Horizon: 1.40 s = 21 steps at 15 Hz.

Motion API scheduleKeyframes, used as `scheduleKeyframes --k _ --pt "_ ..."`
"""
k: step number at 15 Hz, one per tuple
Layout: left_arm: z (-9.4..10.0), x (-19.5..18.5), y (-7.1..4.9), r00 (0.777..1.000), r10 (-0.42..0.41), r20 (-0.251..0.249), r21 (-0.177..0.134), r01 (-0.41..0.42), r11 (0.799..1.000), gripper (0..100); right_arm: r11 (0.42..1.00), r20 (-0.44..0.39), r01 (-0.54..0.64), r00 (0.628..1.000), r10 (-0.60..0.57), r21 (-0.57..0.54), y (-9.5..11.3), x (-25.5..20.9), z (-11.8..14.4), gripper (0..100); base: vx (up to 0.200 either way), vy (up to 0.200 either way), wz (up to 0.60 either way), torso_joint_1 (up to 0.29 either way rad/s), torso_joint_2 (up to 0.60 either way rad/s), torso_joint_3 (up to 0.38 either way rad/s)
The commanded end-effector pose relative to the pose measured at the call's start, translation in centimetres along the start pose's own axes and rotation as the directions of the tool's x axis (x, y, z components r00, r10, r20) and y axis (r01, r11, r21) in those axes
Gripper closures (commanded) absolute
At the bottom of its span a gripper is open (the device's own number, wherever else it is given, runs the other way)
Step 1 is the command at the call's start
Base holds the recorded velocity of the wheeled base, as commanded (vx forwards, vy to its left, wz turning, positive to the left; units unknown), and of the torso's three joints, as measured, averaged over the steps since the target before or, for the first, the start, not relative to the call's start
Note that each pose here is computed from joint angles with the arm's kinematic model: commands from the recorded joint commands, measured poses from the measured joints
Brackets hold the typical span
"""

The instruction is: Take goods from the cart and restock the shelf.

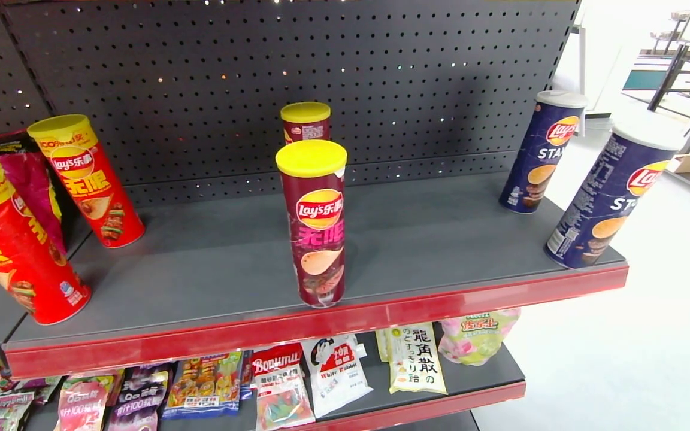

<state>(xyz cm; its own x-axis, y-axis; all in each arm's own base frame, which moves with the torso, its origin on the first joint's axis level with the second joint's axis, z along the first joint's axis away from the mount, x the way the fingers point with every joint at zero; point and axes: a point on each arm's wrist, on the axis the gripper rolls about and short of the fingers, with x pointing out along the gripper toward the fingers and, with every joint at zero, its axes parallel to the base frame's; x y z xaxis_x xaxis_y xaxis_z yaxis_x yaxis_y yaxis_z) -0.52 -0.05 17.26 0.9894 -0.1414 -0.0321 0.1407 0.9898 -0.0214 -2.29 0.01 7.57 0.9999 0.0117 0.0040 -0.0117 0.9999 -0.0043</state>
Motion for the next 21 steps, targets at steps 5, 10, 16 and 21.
scheduleKeyframes --k 5,10,16,21 --pt "-5.6 -2.2 0.2 0.994 0.105 0.002 0.004 -0.105 0.994 0 1.0 -0.001 -0.004 1.0 0.004 -0.006 0.0 0.0 0.0 0 0.0 0.0 0.0 0.0 0.0 0.0" --pt "-5.8 -2.1 0.4 0.989 0.149 -0.008 0.029 -0.149 0.988 0 1.0 -0.001 -0.004 1.0 0.004 -0.008 0.0 0.0 0.0 0 0.0 0.0 0.0 0.0 0.0 0.0" --pt "-6.4 -1.9 0.4 0.987 0.16 -0.03 0.031 -0.159 0.987 0 1.0 -0.001 -0.004 1.0 0.004 -0.006 0.0 0.0 0.0 0 0.0 0.0 0.5 0.004 0.0 0.004" --pt "-8.9 -0.8 0.5 0.988 0.15 -0.032 0.023 -0.149 0.989 0 1.0 -0.001 -0.004 1.0 0.004 -0.003 0.0 0.0 0.0 0 0.0 0.0 0.12 0.0 0.0 0.0"
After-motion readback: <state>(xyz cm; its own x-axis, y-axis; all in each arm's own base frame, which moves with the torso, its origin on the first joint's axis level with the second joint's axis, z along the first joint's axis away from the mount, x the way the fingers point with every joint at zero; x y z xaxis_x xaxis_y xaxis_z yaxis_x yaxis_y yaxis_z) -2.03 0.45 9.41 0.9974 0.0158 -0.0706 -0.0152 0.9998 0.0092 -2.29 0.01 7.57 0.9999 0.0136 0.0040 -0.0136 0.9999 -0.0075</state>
